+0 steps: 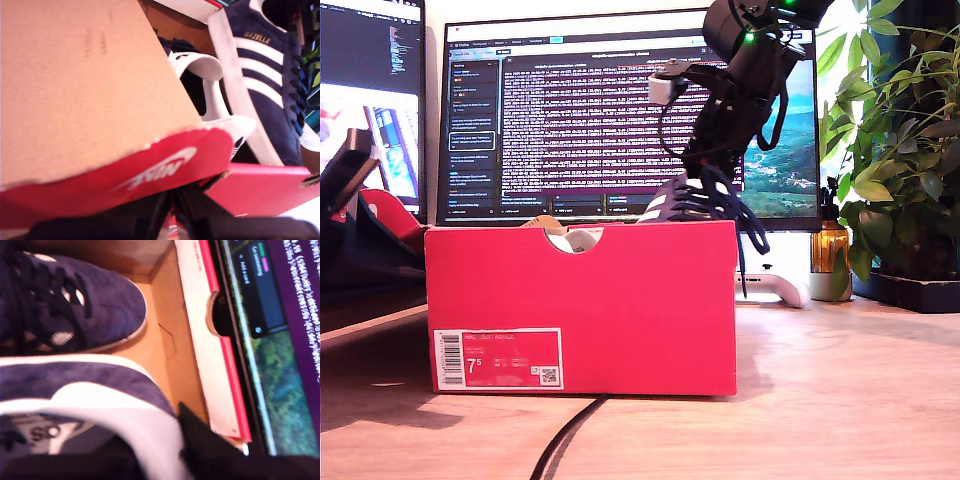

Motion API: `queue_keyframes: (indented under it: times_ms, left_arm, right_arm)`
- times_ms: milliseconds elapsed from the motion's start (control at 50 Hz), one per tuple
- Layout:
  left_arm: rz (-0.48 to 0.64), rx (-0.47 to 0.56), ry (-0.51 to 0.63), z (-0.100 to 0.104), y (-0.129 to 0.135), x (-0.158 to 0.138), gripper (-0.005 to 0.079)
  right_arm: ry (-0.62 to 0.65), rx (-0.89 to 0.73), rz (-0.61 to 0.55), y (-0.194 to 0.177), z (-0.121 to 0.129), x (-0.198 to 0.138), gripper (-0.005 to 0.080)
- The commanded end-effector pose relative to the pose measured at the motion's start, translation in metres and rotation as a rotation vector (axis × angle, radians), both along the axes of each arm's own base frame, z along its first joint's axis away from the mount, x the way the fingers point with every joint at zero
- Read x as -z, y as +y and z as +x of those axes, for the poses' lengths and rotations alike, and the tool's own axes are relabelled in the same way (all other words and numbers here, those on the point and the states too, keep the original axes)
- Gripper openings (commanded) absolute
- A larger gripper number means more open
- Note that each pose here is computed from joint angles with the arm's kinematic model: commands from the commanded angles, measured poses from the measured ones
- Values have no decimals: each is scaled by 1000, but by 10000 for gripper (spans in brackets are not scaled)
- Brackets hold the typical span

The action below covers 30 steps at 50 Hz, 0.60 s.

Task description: Pack the blue shoes by picking the first shoe and placing it inside the red shoebox, left side, then picking and rotating the second shoe and placing it in the shoebox

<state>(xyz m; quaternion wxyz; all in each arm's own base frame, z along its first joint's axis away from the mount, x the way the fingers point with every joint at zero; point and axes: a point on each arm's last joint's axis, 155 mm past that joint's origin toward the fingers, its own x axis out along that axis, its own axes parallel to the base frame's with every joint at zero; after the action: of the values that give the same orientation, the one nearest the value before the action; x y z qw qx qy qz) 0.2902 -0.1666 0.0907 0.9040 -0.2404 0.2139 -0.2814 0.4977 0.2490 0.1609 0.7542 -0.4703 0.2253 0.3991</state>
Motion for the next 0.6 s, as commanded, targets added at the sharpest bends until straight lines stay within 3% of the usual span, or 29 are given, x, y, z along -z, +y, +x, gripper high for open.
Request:
queue_keyframes:
  times_ms: [0, 420, 480, 540, 580]
  left_arm:
    - [-20, -1, -51, 10, -4, -18, -20]
    - [-14, -1, -34, 9, -3, -14, -20]
    - [-9, -1, -19, 8, -3, -10, -20]
    - [-8, 3, -14, 7, -3, -9, -20]
    - [-8, 2, -16, 7, -3, -10, -20]
  right_arm:
    - [19, -32, 0, 22, -8, 8, 220]
    - [-67, 50, -75, 29, -4, -1, 228]
    - [-61, 108, -49, 29, -2, -6, 157]
    - [-51, 147, -25, 31, -3, -11, 2]
    - [-38, 181, 4, 32, -4, -15, 0]
